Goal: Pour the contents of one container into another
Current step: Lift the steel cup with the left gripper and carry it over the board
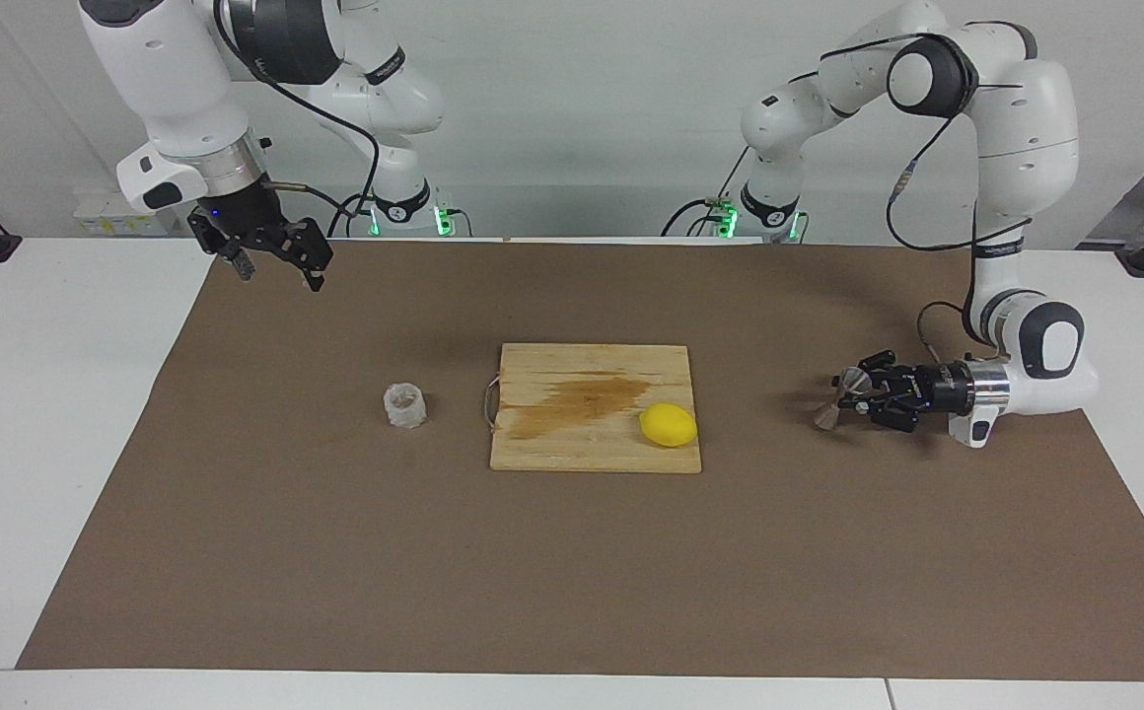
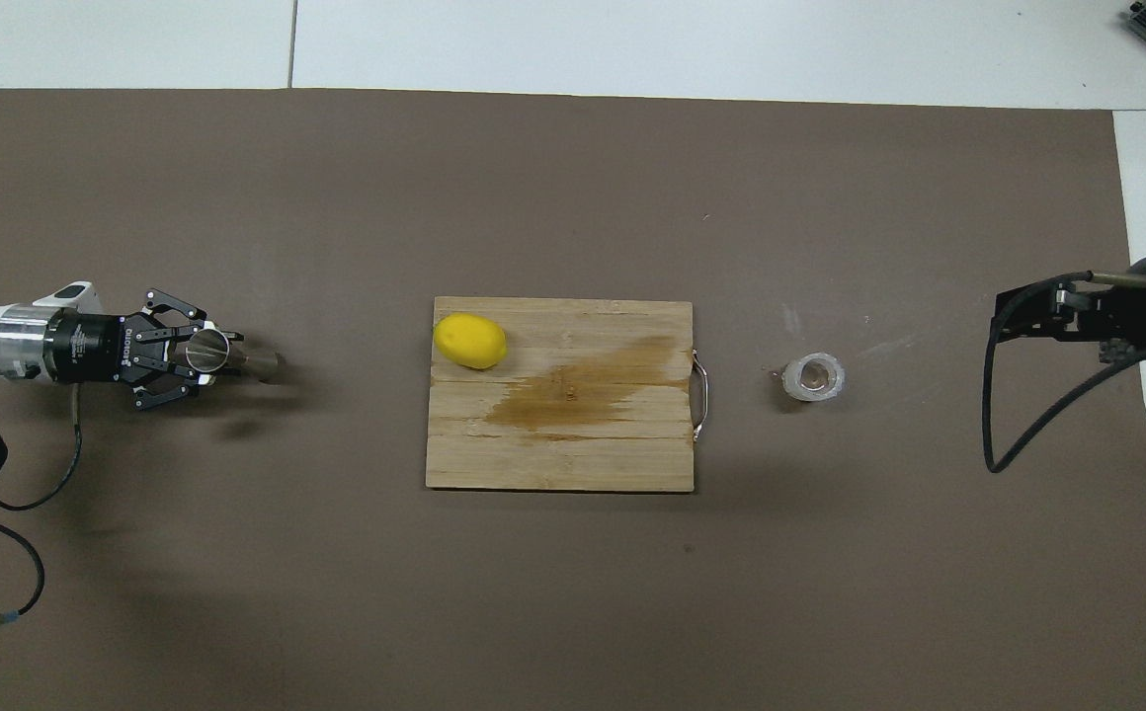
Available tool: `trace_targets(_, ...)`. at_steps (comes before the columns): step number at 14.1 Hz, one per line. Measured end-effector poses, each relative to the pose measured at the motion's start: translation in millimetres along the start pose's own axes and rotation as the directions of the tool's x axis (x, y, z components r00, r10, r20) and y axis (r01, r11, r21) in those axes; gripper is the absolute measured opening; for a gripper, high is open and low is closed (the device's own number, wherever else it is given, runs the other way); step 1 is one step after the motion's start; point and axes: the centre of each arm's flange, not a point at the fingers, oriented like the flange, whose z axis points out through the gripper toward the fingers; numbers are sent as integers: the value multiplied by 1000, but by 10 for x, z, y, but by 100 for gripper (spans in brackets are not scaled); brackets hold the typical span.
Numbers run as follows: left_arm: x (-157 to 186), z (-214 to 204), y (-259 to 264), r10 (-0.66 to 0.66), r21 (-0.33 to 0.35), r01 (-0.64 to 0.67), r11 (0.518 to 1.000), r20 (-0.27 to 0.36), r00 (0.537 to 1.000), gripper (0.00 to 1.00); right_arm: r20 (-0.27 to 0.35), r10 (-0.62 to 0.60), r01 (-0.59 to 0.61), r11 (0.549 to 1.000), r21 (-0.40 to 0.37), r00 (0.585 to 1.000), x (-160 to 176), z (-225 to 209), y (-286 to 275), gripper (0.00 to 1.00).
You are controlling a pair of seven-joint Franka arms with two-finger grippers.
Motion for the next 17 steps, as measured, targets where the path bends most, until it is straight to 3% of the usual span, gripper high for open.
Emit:
trace_targets(7,-592,603,272,20,38,-21,999,27,999,38,0,0,0,1000,0,1000,0,0,0,100)
trace_targets(17,-1016,1973,203,-6,-59,6,998,5,1000,38,0,0,0,1000,0,1000,0,0,0,100)
